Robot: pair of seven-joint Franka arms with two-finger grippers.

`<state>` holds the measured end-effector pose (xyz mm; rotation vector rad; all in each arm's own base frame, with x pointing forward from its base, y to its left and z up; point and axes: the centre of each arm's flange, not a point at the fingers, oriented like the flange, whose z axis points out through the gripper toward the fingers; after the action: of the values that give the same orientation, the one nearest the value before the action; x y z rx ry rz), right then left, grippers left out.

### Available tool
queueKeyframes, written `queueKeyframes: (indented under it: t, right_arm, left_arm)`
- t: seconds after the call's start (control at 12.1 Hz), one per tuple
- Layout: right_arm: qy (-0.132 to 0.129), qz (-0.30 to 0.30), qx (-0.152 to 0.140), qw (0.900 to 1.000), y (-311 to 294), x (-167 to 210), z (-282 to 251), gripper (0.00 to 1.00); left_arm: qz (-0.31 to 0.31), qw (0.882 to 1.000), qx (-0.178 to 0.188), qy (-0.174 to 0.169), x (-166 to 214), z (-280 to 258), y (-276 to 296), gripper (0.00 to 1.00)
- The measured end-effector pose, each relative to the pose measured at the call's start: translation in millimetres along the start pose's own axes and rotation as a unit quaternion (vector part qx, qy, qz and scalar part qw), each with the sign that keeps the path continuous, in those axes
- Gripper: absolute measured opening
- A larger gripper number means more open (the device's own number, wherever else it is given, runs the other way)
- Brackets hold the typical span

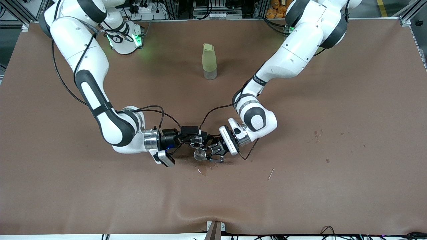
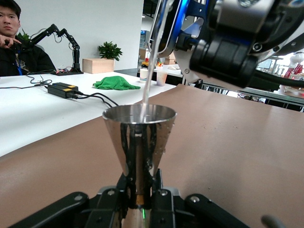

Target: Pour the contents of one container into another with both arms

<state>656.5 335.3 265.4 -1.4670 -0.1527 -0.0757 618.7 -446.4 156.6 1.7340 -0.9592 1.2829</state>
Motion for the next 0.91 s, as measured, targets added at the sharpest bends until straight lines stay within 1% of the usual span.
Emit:
queueKeyframes:
  t: [0.58,0.91]
  right_arm:
    - [0.002,0.019,0.009,1.000,1.7,-5.0,4.4,0.13]
    - [0.020,0.038,0.021,0.999,5.8,-7.8,4.7,0.13]
  left_arm:
    - [0.000,1.000,-0.001,0.000,-0.1,0.6,1.1,0.21]
    - [0.000,1.000,-0.001,0.000,-0.2,0.5,0.9,0.21]
